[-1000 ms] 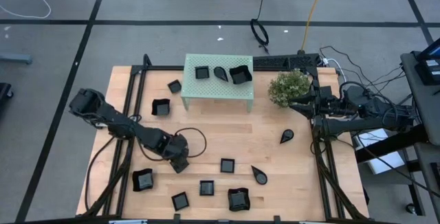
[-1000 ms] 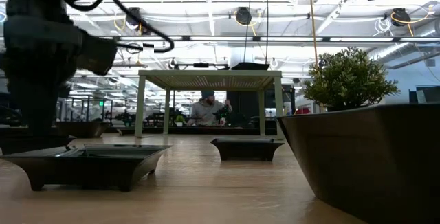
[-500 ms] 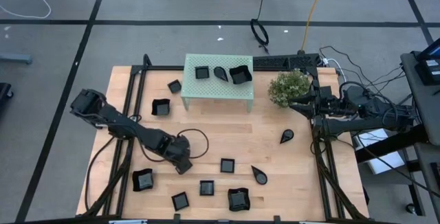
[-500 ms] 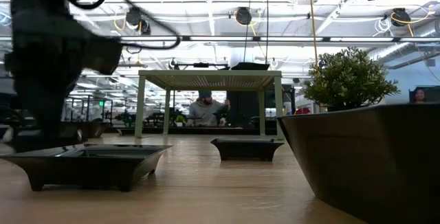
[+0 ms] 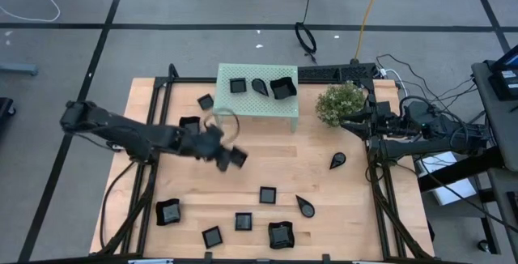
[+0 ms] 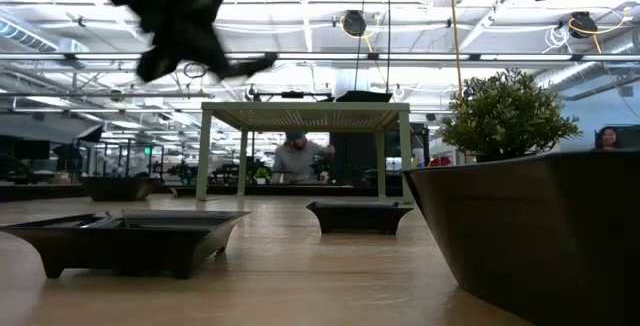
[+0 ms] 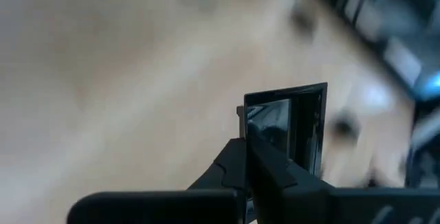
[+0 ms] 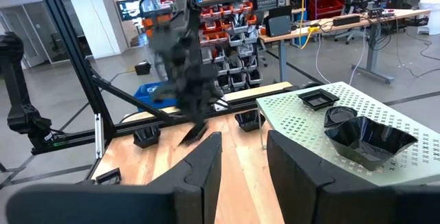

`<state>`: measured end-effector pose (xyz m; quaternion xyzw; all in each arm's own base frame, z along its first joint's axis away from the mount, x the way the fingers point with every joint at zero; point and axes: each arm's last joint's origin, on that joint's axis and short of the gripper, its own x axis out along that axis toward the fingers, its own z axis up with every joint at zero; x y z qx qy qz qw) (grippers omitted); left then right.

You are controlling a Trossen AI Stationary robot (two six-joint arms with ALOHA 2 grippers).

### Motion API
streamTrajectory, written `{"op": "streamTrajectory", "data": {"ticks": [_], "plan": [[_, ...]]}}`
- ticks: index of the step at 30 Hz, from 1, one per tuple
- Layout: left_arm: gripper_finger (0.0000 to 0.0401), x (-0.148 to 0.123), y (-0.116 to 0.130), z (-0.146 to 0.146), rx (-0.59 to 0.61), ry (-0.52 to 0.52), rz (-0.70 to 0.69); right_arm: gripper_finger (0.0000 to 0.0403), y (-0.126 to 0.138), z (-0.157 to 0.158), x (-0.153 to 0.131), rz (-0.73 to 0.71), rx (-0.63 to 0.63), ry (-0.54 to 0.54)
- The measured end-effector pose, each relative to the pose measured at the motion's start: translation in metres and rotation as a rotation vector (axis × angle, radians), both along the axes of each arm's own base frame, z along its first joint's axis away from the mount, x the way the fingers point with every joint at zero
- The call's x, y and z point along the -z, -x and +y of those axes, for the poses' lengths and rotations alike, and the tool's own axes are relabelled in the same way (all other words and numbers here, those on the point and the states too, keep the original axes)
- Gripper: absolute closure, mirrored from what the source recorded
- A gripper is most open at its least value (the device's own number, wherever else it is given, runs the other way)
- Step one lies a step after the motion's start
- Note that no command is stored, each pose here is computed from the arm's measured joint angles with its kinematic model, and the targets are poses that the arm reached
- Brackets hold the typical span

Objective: Pick & Place Mini shaped plates
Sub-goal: Stack the black square plate on top of the other black square plate on the shelf

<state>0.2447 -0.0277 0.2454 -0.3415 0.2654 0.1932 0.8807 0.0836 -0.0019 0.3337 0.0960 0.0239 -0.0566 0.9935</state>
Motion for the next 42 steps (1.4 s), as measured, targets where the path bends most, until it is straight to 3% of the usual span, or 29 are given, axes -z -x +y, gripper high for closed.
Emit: {"op": "streamTrajectory", "data": {"ticks": [3,6,15,27,33,42], "plan": [[0.0393,-0.022,0.000,0.023,-0.083,-0.128,-0.152,0.0298,0.000,0.000,0.000,0.000,0.000,0.000],[0.0395,-0.037,0.001,0.046,-0.140,-0.234,-0.203,0.0298,0.000,0.000,0.000,0.000,0.000,0.000],[0.0394,-0.064,-0.013,0.114,-0.290,-0.425,-0.068,0.0298,0.000,0.000,0.000,0.000,0.000,0.000],[0.0390,-0.044,-0.021,0.163,-0.545,-0.300,-0.011,0.0298,0.000,0.000,0.000,0.000,0.000,0.000],[0.0396,-0.031,-0.029,0.167,-0.609,-0.216,-0.014,0.0298,0.000,0.000,0.000,0.000,0.000,0.000],[0.0397,-0.026,-0.028,0.169,-0.662,-0.173,-0.006,0.0298,0.000,0.000,0.000,0.000,0.000,0.000]]}}
